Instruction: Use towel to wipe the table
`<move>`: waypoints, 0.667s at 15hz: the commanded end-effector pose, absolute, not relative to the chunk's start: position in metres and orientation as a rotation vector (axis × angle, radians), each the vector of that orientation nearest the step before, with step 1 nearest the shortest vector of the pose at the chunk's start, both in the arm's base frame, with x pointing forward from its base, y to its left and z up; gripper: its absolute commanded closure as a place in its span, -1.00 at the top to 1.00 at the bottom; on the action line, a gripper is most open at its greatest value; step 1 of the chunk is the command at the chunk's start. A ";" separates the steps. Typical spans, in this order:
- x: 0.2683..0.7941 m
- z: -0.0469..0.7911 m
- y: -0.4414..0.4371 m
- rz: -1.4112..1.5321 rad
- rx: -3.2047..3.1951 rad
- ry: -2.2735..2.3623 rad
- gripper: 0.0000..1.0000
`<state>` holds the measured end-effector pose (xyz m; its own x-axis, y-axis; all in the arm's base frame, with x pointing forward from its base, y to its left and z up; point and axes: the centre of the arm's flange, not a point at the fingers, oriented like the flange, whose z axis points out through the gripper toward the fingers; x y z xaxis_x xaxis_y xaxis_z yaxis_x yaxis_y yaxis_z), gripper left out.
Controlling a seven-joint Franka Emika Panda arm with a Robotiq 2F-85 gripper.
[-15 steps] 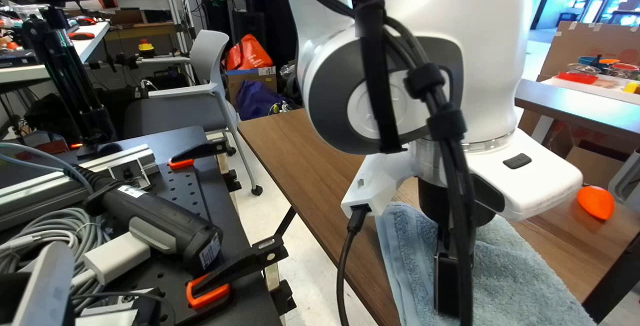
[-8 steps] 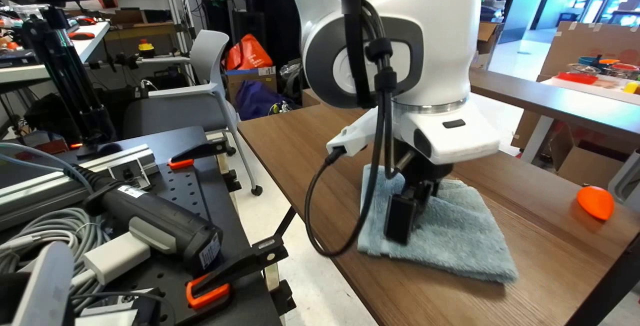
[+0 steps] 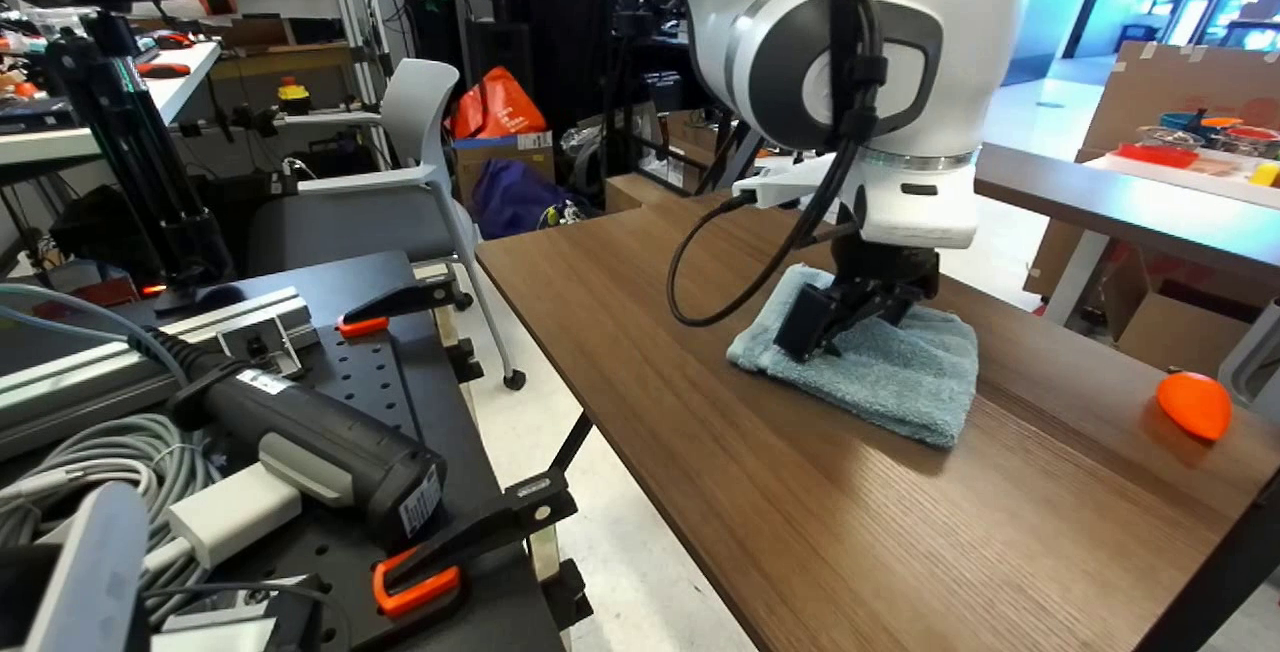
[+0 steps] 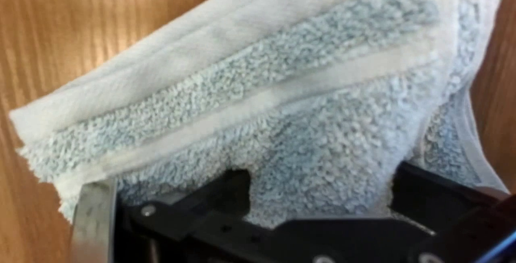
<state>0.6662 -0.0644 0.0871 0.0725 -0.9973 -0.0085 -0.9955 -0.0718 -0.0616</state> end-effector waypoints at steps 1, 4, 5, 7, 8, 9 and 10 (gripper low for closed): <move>0.701 0.055 -0.117 0.054 -2.053 2.287 1.00; 0.668 0.038 -0.152 0.028 -2.071 2.354 1.00; 0.655 0.035 -0.156 0.001 -2.099 2.337 1.00; 0.624 0.029 -0.151 -0.024 -2.240 2.259 1.00; 0.617 0.032 -0.146 -0.040 -2.308 2.198 1.00; 0.610 0.035 -0.141 -0.053 -2.362 2.151 1.00; 0.603 0.037 -0.136 -0.076 -2.417 2.088 1.00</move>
<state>0.6614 -0.1459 0.0832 0.0154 -0.9996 0.0218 -0.9986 -0.0165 -0.0495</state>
